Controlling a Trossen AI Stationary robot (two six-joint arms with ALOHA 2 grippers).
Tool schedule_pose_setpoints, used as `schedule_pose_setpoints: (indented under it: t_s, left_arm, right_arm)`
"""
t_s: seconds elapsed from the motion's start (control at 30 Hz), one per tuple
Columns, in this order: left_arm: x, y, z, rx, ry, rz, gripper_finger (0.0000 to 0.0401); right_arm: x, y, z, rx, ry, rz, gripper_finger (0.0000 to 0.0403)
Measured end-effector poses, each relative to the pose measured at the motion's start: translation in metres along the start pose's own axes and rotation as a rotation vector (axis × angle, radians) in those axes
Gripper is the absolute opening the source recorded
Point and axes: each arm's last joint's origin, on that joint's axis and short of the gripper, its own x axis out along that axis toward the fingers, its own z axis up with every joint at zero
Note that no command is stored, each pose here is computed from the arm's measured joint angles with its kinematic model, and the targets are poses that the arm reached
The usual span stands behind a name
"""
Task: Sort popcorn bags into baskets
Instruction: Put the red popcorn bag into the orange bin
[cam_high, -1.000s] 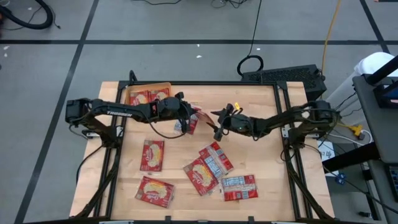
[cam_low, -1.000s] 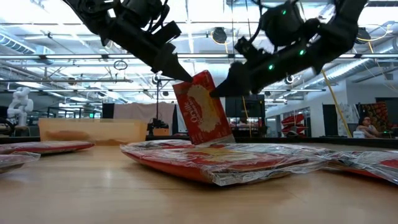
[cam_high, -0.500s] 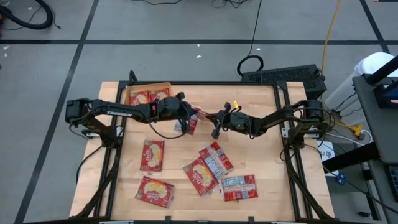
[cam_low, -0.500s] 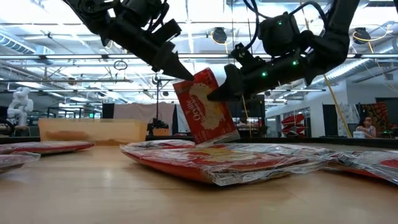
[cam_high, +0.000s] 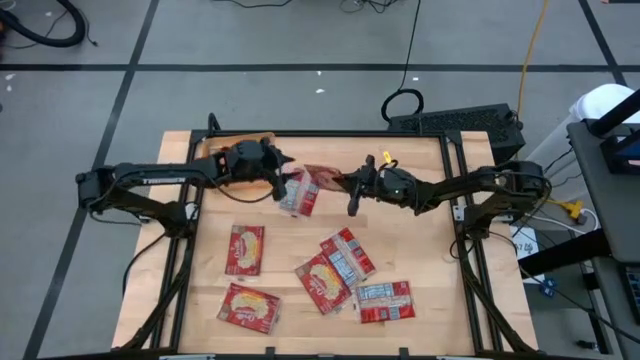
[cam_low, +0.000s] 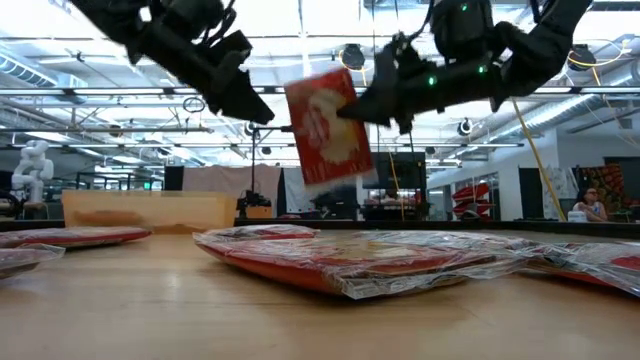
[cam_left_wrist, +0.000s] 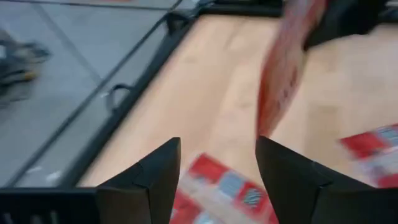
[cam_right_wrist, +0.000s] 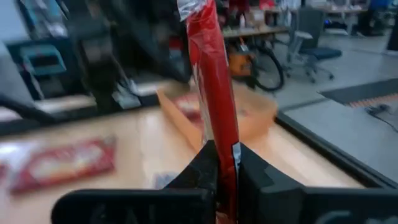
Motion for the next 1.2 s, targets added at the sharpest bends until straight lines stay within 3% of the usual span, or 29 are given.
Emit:
schedule_pose_setpoints:
  t_s: [0.2,0.33,0.47,0.63,1.0,1.2]
  left_arm:
    - [-0.001,-0.012,-0.029,-0.021,-0.261,-0.171,0.0209]
    - [-0.008,-0.021,-0.026,-0.013,-0.440,-0.226,0.0209]
    - [-0.012,-0.020,-0.011,-0.033,-0.529,-0.238,0.0215]
    - [-0.015,-0.021,0.005,-0.032,-0.573,-0.343,0.0200]
    - [0.002,-0.022,0.002,-0.068,-0.505,-0.358,0.0102]
    - [0.011,-0.023,0.009,-0.047,-0.505,-0.387,0.0113]
  right_arm:
    - [-0.002,0.006,0.012,0.039,-0.108,0.111,0.0011]
    - [-0.003,0.008,0.021,0.048,-0.211,0.162,0.0010]
    - [-0.005,0.008,0.028,0.042,-0.286,0.178,0.0010]
    - [-0.006,0.008,0.030,0.015,-0.309,0.173,0.0011]
    - [-0.006,0.010,0.032,0.009,-0.327,0.203,0.0011]
    - [-0.006,0.009,0.033,0.008,-0.330,0.203,0.0011]
